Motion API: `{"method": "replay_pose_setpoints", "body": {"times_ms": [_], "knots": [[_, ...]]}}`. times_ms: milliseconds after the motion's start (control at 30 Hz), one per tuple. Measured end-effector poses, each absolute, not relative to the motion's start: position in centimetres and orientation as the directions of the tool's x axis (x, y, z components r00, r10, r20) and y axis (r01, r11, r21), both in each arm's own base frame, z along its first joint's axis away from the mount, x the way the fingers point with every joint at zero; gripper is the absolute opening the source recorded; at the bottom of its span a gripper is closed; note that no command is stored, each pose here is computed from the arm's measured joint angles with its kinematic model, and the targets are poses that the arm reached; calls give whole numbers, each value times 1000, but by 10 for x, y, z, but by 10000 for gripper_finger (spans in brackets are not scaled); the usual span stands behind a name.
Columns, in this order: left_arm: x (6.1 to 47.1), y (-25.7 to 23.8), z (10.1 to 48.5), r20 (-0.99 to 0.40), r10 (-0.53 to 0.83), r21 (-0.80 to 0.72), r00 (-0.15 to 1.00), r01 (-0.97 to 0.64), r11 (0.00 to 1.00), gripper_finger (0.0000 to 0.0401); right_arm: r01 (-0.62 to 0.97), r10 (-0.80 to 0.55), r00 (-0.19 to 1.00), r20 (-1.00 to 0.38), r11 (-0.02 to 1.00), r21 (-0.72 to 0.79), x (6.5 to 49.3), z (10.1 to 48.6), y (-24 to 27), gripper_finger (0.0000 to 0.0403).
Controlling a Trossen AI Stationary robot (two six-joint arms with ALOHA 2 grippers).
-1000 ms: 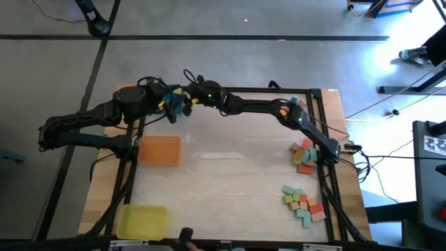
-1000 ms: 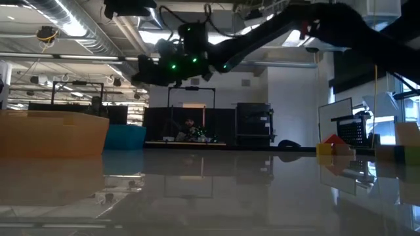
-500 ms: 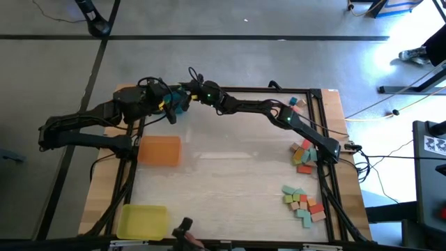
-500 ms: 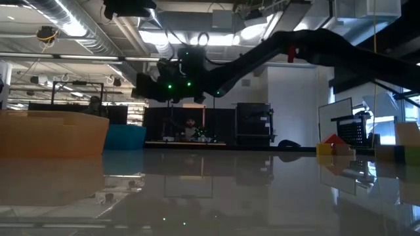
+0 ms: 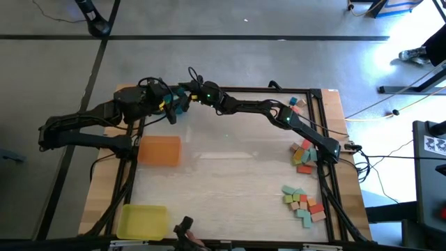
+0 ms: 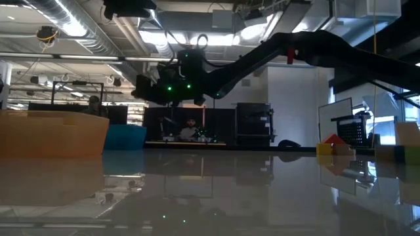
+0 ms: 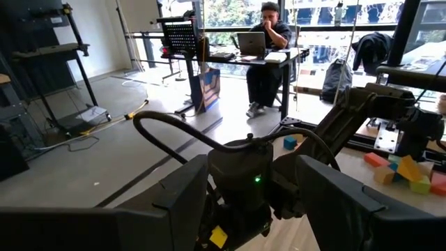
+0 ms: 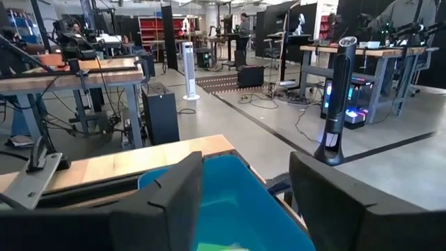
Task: Sort blocks by size
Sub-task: Put the light brown cube block into the blue bin
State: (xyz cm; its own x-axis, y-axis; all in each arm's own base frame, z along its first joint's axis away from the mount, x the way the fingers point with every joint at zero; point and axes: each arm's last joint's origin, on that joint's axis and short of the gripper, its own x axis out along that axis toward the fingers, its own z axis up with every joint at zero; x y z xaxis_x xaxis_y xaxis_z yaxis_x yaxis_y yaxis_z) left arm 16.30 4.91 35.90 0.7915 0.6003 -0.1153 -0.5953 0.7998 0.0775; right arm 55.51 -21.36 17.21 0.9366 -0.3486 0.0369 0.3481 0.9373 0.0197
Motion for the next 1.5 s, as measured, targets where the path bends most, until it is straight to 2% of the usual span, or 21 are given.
{"method": "replay_pose_setpoints", "body": {"times_ms": [200,300,433,500,600,700,867,967,1167,1300,1500], "knots": [[163,49,359,-115,600,77,791,-595,800,205,343,-343,939,17,939,-4,555,172,-213,228],[163,49,359,-116,600,78,791,-595,800,205,297,-297,954,-51,955,-3,553,182,-210,227],[163,49,359,-118,600,78,791,-595,800,205,185,-186,965,-183,982,-26,538,230,-202,227],[163,49,358,-122,600,80,791,-595,800,205,173,-192,947,-256,980,-97,526,256,-197,227],[162,49,358,-127,598,83,791,-592,801,205,151,-213,869,-447,974,-170,505,271,-192,227],[160,48,358,-132,597,83,791,-592,802,205,118,-199,777,-598,978,-171,486,275,-188,227],[161,45,355,-155,582,90,798,-575,813,205,84,-181,684,-707,982,-170,441,327,-171,227],[161,43,353,-179,570,87,802,-564,821,205,69,-149,574,-805,989,-134,418,334,-161,227],[163,37,349,-213,539,96,815,-531,842,205,87,-114,446,-888,993,-84,371,370,-132,227],[164,32,349,-214,513,91,831,-506,858,205,106,-99,317,-943,992,-68,353,375,-111,227],[173,22,342,-261,463,67,847,-462,884,205,145,-114,308,-945,987,-72,323,403,-77,227]]}}
